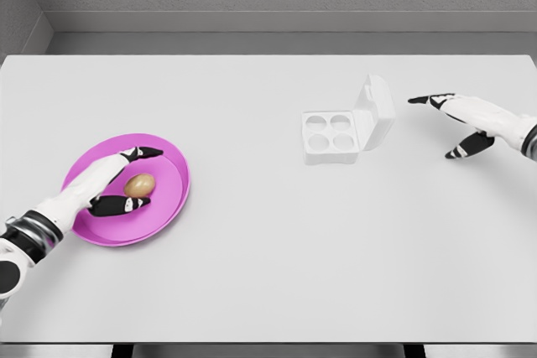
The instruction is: Pack egg into the box and close the box lid
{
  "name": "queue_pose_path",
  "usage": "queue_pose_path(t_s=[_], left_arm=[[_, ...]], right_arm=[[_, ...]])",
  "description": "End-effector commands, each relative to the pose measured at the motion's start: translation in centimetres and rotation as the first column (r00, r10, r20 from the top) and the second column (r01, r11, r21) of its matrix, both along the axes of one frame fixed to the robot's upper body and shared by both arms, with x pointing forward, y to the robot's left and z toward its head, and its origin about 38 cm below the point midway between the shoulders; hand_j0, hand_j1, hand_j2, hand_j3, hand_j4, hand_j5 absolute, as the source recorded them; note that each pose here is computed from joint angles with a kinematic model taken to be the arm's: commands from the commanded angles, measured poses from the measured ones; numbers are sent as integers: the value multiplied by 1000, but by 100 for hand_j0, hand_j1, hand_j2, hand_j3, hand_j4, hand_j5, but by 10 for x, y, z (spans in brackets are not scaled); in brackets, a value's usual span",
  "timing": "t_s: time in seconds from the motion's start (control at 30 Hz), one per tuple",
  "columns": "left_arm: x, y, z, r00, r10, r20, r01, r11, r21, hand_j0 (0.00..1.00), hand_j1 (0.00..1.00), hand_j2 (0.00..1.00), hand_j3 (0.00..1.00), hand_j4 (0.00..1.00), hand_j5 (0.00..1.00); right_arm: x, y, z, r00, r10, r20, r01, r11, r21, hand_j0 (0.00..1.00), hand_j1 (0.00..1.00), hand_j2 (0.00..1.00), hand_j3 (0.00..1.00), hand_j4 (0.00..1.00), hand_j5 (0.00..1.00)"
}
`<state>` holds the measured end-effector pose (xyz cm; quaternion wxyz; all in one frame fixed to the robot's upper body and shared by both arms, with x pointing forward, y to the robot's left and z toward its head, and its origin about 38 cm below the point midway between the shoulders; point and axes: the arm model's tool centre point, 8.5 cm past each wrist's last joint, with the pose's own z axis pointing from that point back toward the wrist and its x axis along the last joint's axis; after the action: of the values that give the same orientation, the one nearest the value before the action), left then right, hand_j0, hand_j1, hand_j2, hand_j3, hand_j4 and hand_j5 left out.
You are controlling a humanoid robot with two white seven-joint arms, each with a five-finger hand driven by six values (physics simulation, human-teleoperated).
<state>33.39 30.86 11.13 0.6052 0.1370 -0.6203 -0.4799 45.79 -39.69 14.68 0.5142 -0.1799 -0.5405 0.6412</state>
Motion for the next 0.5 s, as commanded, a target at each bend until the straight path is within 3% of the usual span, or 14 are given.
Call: queue_pose_path(t_s=[0.0, 0.1, 0.2, 0.47], left_arm=[[0, -1, -1, 1000, 1, -1, -1, 1000, 0, 80, 80, 80, 80, 80, 80], [0, -1, -1, 1000, 0, 1, 0, 1000, 1, 78, 78, 78, 78, 78, 78], [-1, -1, -2, 1000, 0, -1, 0, 1000, 1, 70, 70, 70, 70, 70, 70], [-1, 0, -3, 1000, 3, -3, -3, 1000, 1, 71, 71, 71, 71, 71, 71]], right_arm=[[0, -1, 1, 1000, -4, 0, 4, 1000, 4, 100, 100, 100, 100, 100, 100], [1, -1, 2, 1000, -5, 3, 5, 1000, 6, 100, 100, 100, 100, 100, 100], [-1, 0, -2, 1000, -3, -5, 3, 1000, 4, 100, 100, 100, 100, 100, 100], [-2, -3, -4, 1000, -12, -11, 12, 1000, 4, 100, 100, 100, 100, 100, 100]])
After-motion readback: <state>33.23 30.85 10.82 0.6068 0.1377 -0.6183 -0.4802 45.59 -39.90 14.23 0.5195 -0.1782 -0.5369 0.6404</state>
